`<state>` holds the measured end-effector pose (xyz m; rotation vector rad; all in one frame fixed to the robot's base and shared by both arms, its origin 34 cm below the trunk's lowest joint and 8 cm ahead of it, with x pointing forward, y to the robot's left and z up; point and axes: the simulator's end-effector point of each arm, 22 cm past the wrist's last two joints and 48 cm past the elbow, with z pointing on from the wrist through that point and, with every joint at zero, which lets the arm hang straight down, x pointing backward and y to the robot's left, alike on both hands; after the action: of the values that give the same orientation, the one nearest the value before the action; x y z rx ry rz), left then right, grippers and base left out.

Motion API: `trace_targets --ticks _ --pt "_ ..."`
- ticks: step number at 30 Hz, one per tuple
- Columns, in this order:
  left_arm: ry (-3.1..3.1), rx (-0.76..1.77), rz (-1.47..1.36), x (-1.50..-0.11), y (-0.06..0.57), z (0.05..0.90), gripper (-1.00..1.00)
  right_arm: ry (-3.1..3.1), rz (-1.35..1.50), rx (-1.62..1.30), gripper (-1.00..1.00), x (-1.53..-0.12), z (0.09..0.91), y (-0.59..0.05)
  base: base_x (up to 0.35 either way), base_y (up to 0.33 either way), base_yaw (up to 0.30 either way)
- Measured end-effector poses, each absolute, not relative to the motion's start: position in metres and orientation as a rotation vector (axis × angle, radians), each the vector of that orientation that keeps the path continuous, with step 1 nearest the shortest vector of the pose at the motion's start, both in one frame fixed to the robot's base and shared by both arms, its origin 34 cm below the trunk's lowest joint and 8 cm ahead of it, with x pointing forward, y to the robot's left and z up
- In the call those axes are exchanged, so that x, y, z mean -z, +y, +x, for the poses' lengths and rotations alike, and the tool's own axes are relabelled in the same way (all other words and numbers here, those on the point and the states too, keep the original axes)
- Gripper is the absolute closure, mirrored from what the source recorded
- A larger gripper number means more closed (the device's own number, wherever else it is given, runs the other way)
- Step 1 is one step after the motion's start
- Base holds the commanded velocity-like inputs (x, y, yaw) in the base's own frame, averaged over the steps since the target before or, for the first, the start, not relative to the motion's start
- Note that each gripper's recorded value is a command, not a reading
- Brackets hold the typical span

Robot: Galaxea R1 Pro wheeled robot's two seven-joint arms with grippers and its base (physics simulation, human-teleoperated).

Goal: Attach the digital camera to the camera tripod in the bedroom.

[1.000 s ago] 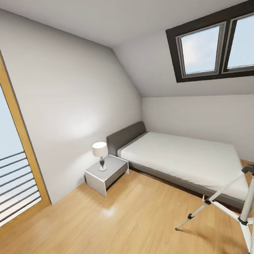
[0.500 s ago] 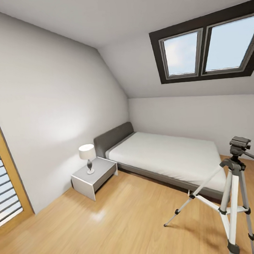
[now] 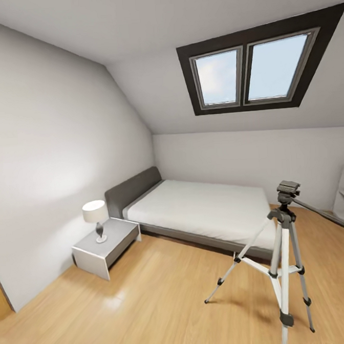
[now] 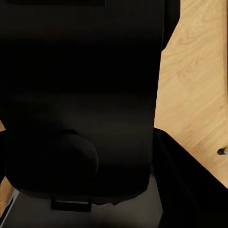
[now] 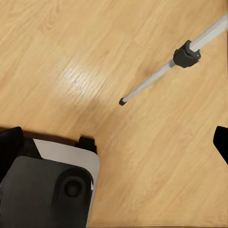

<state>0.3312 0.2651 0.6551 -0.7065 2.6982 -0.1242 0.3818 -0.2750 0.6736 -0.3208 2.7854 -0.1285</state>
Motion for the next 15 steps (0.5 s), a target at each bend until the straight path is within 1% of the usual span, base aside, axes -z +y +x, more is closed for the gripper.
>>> trace_targets --ticks 3,7,11,13,15 --pt "2.698 0.121 -0.709 -0.6550 0.2664 0.3309 1.00 2.789 -0.294 0.123 -1.00 -0.6736 0.3816 -0.2750 0.000 0.000 -0.295" --pt "2.698 0.121 -0.712 -0.6548 0.2662 0.3305 1.00 2.798 -0.170 0.094 -1.00 -0.6734 0.3813 -0.2734 0.000 0.000 -0.295" --pt "2.698 0.124 -0.712 -0.6549 0.2650 0.3307 1.00 2.796 -0.150 0.088 -1.00 -0.6736 0.3820 -0.2728 0.005 0.000 -0.295" --pt "2.699 0.126 -0.712 -0.6549 0.2639 0.3307 1.00 2.792 -0.147 0.087 -1.00 -0.6740 0.3828 -0.2728 0.076 0.009 -0.295" --pt "2.699 0.129 -0.710 -0.6551 0.2627 0.3308 1.00 2.784 -0.145 0.087 -1.00 -0.6747 0.3843 -0.2730 0.188 0.069 -0.295"
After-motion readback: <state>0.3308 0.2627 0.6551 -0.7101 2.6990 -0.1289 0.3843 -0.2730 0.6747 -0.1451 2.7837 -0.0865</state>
